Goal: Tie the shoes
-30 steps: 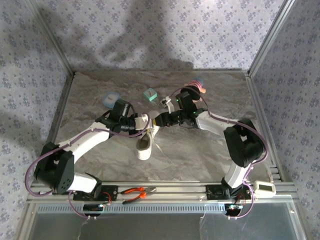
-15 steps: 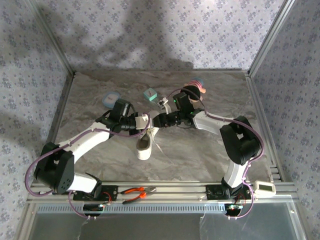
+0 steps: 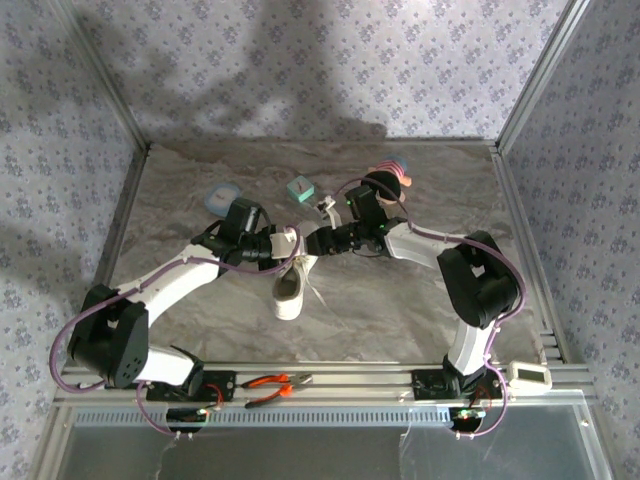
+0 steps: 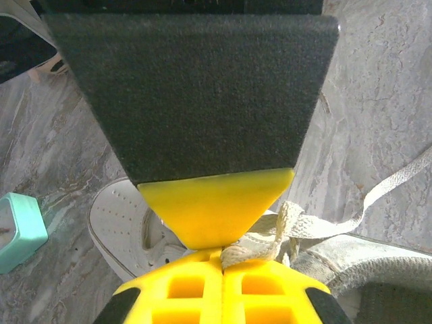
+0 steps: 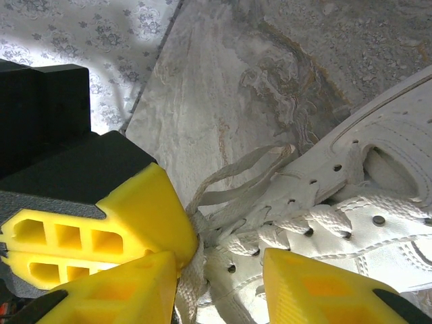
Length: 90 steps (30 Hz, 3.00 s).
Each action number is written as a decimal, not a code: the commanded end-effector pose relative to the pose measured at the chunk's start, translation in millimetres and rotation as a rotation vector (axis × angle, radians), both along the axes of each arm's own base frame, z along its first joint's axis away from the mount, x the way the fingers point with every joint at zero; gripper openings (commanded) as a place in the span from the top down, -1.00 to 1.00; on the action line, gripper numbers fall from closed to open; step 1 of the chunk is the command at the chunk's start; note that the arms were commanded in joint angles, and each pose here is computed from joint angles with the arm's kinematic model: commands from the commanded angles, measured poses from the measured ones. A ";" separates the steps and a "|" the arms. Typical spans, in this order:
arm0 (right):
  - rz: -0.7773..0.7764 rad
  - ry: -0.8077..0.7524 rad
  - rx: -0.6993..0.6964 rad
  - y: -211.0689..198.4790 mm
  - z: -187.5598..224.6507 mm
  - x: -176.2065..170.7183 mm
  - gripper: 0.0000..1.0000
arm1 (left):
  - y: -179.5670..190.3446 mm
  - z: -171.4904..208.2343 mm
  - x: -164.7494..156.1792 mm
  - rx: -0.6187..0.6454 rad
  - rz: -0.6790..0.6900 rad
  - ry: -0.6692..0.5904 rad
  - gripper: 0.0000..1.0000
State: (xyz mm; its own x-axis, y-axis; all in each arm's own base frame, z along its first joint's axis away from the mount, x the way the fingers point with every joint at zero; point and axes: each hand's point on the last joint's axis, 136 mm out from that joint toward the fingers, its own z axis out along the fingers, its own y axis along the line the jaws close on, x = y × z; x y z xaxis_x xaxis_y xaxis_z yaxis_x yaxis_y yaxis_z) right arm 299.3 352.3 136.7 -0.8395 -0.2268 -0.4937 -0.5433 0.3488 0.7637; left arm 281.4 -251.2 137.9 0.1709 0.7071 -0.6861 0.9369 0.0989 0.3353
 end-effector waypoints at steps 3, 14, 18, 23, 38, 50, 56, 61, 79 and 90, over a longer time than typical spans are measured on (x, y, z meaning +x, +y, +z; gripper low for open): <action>0.054 0.014 0.026 7.5 0.6 -10.5 0.20 | -5.3 6.1 0.2 -0.033 -0.011 -0.016 1.00; 0.043 0.030 0.012 3.3 -4.3 -8.6 0.75 | -4.6 8.8 1.1 -0.038 -0.001 -0.025 1.00; 0.031 0.013 0.012 0.2 -1.3 -5.2 0.97 | -2.9 8.9 -0.3 -0.035 0.003 -0.031 1.00; 0.010 -0.021 0.005 -2.9 3.7 -0.5 1.00 | -0.9 8.9 -1.8 -0.032 0.008 -0.031 1.00; 0.039 -0.060 0.027 -6.1 5.3 -7.3 0.55 | -0.9 10.3 -3.3 -0.029 -0.002 -0.034 1.00; 0.079 -0.069 0.073 -2.4 10.4 -11.6 0.26 | -0.8 10.8 -5.3 -0.028 -0.009 -0.029 1.00; 0.095 -0.045 0.059 -0.8 -0.1 -14.0 0.26 | -1.5 12.8 -5.0 -0.032 -0.010 -0.031 1.00; 0.100 -0.036 0.055 0.4 -3.8 -13.7 0.26 | -1.7 14.1 -5.4 -0.034 -0.014 -0.030 1.00; 0.137 -0.045 0.066 10.3 0.0 -13.9 0.07 | -4.2 12.6 -7.0 -0.037 -0.026 -0.017 1.00; 0.060 -0.092 0.038 -9.9 1.3 -1.4 1.00 | 0.8 11.3 -9.0 -0.021 -0.018 -0.025 1.00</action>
State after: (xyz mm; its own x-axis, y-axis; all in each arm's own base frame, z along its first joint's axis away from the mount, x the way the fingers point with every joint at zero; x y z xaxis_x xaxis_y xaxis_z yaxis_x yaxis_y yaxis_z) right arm 293.3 351.1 129.1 -0.7892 -0.2768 -0.5483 -0.6116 0.2716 0.7431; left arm 278.8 -246.6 135.0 0.1548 0.7148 -0.6819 0.9353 0.1162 0.3341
